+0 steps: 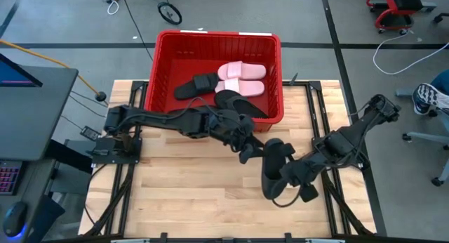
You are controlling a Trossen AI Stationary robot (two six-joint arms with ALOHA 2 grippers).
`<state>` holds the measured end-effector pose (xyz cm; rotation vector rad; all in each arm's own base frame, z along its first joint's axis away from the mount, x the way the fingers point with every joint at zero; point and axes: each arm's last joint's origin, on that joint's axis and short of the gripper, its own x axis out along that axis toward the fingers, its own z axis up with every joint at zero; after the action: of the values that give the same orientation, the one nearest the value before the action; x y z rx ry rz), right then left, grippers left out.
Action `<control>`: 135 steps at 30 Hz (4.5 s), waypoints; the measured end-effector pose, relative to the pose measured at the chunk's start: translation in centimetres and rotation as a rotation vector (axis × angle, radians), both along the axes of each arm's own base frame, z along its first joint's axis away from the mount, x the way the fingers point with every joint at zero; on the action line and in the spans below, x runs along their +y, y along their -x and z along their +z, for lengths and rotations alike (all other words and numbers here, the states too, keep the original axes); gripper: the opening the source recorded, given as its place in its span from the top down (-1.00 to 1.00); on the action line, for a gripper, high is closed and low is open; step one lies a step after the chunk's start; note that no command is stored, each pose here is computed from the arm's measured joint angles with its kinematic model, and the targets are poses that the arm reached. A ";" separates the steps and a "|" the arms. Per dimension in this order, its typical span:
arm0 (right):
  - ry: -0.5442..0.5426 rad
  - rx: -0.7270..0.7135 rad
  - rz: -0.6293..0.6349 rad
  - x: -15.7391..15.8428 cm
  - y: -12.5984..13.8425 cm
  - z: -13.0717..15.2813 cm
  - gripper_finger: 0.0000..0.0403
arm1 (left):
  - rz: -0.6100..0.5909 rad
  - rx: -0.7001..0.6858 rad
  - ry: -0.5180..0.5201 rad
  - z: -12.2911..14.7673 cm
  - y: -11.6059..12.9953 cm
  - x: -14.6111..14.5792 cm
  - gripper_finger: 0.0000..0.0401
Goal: Pick and place slides into bin
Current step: Put the black slide into the red bin
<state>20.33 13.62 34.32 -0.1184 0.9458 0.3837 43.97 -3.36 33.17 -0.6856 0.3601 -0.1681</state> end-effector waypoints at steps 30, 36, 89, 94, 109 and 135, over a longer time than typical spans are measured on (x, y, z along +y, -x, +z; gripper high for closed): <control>0.178 -0.104 -0.178 -4.1 0.2 1.2 0.68 | 0.263 0.020 -0.020 0.2 0.2 3.7 0.67; 0.311 -0.309 -0.380 -6.6 3.0 3.8 0.42 | 0.433 -0.033 -0.067 2.4 1.6 4.9 0.67; 0.990 -0.611 -0.736 -12.0 10.9 9.1 0.24 | 1.601 0.618 -0.035 -6.6 14.5 33.6 0.09; 1.002 -0.605 -0.727 -12.0 10.9 9.1 0.24 | 1.582 0.696 -0.033 -6.6 15.0 33.0 0.00; 0.844 -0.648 -0.671 -11.7 10.6 9.0 0.24 | 1.559 0.946 -0.038 -7.5 17.1 32.4 0.13; 0.750 -0.667 -0.650 -11.6 10.5 8.9 0.24 | 1.466 0.872 0.322 -8.0 15.5 30.8 -0.20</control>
<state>9.80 2.02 43.20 -0.5667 0.3782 -0.6055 28.48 27.44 25.21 -1.1688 0.5723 1.5359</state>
